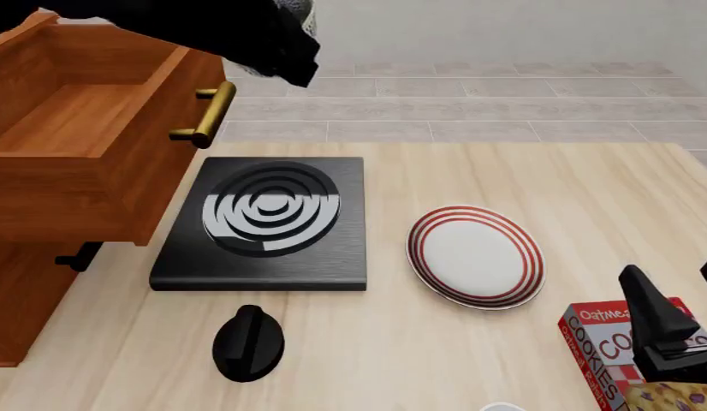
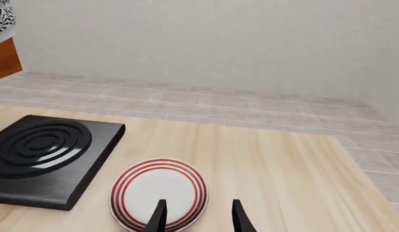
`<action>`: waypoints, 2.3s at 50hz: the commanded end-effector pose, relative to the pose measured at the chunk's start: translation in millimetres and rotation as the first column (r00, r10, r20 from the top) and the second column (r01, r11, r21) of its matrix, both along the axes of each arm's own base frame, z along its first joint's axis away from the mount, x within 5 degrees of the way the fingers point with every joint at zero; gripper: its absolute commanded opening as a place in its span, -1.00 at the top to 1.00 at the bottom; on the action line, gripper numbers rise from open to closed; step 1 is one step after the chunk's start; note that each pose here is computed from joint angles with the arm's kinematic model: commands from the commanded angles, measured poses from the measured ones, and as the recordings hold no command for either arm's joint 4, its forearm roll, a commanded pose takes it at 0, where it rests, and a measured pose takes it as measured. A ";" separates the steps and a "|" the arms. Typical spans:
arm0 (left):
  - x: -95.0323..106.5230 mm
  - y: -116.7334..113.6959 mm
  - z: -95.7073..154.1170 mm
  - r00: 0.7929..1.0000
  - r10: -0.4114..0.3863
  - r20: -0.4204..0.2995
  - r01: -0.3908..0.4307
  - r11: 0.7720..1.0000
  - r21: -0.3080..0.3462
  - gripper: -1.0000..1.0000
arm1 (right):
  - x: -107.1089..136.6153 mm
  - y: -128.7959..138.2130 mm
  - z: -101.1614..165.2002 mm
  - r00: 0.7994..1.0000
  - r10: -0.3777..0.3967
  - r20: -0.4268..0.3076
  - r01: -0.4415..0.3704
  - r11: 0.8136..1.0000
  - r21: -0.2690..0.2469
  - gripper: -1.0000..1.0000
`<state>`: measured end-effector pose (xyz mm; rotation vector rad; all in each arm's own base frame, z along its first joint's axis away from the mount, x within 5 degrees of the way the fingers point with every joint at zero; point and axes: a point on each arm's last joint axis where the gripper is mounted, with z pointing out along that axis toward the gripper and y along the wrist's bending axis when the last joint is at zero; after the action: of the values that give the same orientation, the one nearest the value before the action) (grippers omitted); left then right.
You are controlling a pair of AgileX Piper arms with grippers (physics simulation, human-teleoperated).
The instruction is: Pick the akita bowl in the top layer of the wooden cabinet and place it on the plate.
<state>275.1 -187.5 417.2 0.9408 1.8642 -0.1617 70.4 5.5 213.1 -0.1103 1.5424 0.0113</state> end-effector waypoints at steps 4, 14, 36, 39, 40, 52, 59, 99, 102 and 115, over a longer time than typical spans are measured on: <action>8.6 -8.6 -17.8 0.999 -0.034 0.023 0.033 0.998 0.046 1.00 | 0.8 0.0 0.1 1.000 -0.001 0.000 0.001 1.000 -0.002 -1.00; 12.7 -21.4 -34.9 0.996 -0.083 0.034 0.080 0.993 0.089 1.00 | 2.3 0.1 0.5 1.000 -0.001 -0.001 0.001 1.000 -0.002 -1.00; 5.9 -53.0 -64.0 0.980 -0.195 0.038 0.188 0.971 0.146 1.00 | 2.3 0.1 0.2 1.000 -0.001 -0.002 0.001 1.000 0.001 -1.00; 6.4 -54.2 -67.6 0.978 -0.204 0.043 0.195 0.968 0.155 1.00 | 1.3 0.1 0.1 1.000 -0.001 -0.001 0.001 1.000 0.000 -1.00; 6.7 -54.1 -70.1 0.977 -0.209 0.045 0.199 0.966 0.165 1.00 | 1.1 0.0 0.1 1.000 -0.001 -0.001 0.001 1.000 0.000 -1.00; 9.1 -58.7 -87.7 0.971 -0.232 0.053 0.219 0.957 0.192 1.00 | 2.3 0.5 0.2 1.000 0.005 -0.002 -0.005 1.000 -0.003 -1.00; 12.4 -63.8 -96.0 0.969 -0.242 0.056 0.227 0.953 0.199 1.00 | 3.6 0.7 0.4 1.000 0.005 -0.002 -0.005 1.000 -0.005 -1.00; 31.4 -85.2 -143.6 0.959 -0.279 0.055 0.258 0.935 0.244 1.00 | 4.8 1.5 -1.1 1.000 0.014 -0.015 -0.014 1.000 -0.016 -1.00; 31.5 -84.8 -144.5 0.959 -0.279 0.055 0.258 0.934 0.245 1.00 | 5.5 1.5 -1.1 1.000 0.014 -0.015 -0.014 1.000 -0.016 -1.00; 30.2 -97.3 -149.1 0.950 -0.308 0.061 0.284 0.925 0.252 1.00 | 12.4 1.9 -0.8 1.000 0.011 -0.022 -0.011 1.000 -0.012 -1.00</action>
<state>304.5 -278.0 268.7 1.3569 1.6973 -0.0780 78.1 7.2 212.1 -0.1311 1.5595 0.0120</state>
